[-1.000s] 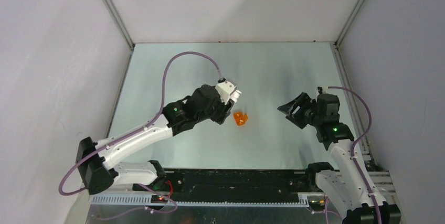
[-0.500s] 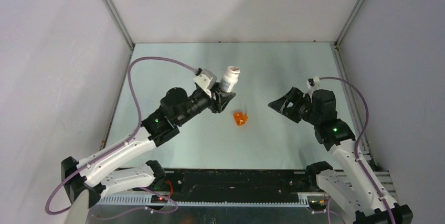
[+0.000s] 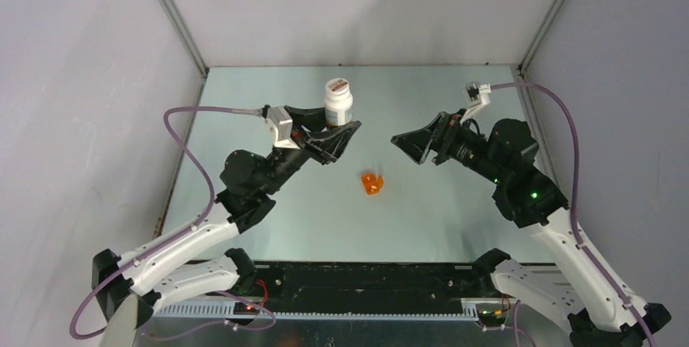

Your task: Sort the pills into containers

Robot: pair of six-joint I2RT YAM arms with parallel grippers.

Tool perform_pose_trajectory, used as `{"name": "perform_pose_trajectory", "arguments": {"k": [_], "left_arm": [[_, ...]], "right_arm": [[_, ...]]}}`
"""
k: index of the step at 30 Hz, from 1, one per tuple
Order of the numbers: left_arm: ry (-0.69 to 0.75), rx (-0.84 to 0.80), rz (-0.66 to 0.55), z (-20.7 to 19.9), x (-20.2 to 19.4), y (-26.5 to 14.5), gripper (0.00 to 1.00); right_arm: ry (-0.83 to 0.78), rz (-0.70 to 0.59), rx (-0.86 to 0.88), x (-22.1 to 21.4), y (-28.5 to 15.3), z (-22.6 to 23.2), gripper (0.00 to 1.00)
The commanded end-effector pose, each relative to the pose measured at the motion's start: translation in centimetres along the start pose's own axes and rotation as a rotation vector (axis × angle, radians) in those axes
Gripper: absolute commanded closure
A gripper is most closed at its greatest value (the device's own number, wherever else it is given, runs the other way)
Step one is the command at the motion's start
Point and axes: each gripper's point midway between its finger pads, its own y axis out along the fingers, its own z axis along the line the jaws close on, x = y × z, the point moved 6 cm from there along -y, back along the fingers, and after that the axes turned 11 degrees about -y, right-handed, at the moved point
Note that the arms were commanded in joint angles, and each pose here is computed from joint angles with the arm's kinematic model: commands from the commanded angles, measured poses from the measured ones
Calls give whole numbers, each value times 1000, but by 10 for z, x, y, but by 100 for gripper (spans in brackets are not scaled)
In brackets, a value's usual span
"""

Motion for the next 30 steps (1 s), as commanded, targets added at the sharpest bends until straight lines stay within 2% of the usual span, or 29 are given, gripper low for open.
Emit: {"name": "perform_pose_trajectory", "arguments": {"k": [1, 7, 12, 22, 25, 26, 27, 28, 29, 30], "left_arm": [[-45, -104, -42, -13, 6, 2, 100], [-36, -177, 65, -19, -12, 0, 100], [-29, -183, 111, -18, -19, -1, 100], [-44, -221, 202, -21, -33, -5, 99], [-49, -218, 209, -21, -34, -5, 95], [-55, -209, 207, -21, -33, -5, 93], [-61, -200, 208, -20, -34, -6, 85], [-70, -186, 206, -18, -34, -6, 79], [-74, -179, 206, -18, -34, -7, 64], [-79, -166, 203, -17, -34, -9, 59]], "right_arm": [[-93, -120, 104, 38, 3, 33, 13], [-180, -151, 198, 52, 13, 64, 10], [-241, -172, 206, 50, 26, 74, 10], [-290, -182, 203, 39, 54, 85, 19], [-302, -171, 181, 34, 60, 86, 28], [-306, -164, 174, 32, 62, 85, 36], [-307, -158, 174, 30, 63, 86, 41], [-308, -154, 168, 29, 64, 85, 56], [-307, -149, 164, 27, 64, 85, 63], [-305, -142, 159, 26, 65, 84, 74]]}}
